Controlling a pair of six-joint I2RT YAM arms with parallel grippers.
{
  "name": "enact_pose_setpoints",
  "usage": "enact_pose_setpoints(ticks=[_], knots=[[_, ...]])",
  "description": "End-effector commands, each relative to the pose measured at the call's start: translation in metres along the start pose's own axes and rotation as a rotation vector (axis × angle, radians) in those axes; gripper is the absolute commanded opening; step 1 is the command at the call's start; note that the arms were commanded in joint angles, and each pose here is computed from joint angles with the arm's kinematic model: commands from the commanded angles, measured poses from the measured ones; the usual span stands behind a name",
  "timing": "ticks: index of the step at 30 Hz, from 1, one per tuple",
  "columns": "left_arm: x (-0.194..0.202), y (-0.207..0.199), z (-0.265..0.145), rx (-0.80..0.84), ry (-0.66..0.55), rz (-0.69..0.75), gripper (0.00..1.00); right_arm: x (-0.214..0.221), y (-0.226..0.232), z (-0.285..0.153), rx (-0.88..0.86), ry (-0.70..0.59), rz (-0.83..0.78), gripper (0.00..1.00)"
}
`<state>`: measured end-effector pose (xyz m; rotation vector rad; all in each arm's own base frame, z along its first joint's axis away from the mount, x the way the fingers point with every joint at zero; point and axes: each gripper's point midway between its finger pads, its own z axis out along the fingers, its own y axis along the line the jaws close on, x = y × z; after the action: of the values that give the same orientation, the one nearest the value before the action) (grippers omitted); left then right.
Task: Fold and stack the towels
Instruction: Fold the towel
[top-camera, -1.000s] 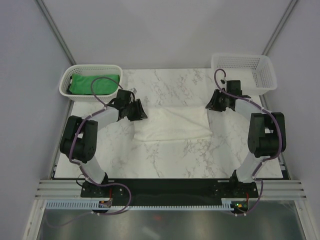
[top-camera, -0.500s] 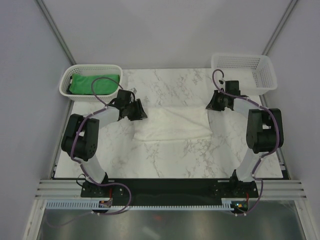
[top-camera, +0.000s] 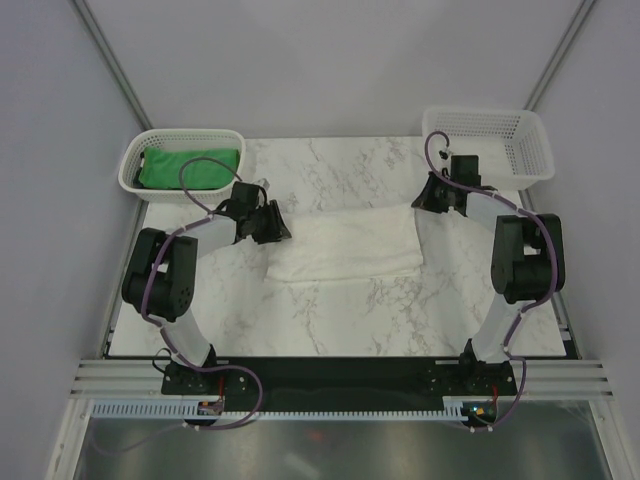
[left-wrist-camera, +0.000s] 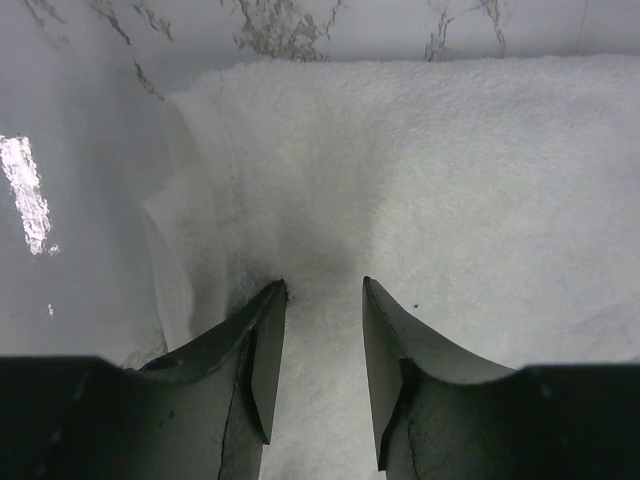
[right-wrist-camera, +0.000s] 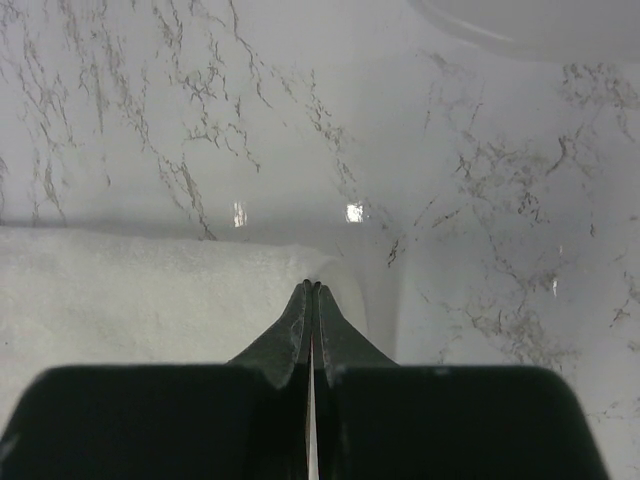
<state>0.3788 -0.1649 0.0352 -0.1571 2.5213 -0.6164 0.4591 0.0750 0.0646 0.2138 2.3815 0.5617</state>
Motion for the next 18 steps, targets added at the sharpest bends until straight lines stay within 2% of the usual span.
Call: enact_pose_setpoints(ticks=[1,8,9,11,12,14,15,18], knots=[[-0.014,0.001,-0.001,-0.004,-0.031,0.015,0.45,-0.029,0.003,0.002,0.001,-0.081,-0.022,0.00],[-0.032,-0.005,-0.007,-0.007,-0.041,0.007,0.45,-0.030,0.003,0.005,0.002,-0.071,-0.008,0.00],[-0.035,-0.013,-0.010,0.024,-0.040,0.012,0.45,-0.029,0.004,0.003,-0.002,-0.062,-0.003,0.12],[-0.040,-0.030,-0.022,0.094,-0.041,0.024,0.46,-0.035,0.013,-0.008,-0.016,-0.072,-0.010,0.24],[-0.046,-0.038,-0.029,0.118,-0.054,0.033,0.46,-0.033,0.014,-0.015,-0.005,-0.055,-0.004,0.36],[-0.052,-0.048,-0.043,0.138,-0.071,0.044,0.47,-0.045,0.015,-0.034,0.041,-0.078,-0.013,0.46],[-0.053,-0.052,-0.054,0.139,-0.076,0.054,0.48,-0.037,0.011,-0.043,0.080,-0.037,0.001,0.49],[-0.044,-0.061,-0.072,0.165,-0.061,0.058,0.48,-0.037,0.018,-0.074,0.112,-0.029,0.018,0.47]])
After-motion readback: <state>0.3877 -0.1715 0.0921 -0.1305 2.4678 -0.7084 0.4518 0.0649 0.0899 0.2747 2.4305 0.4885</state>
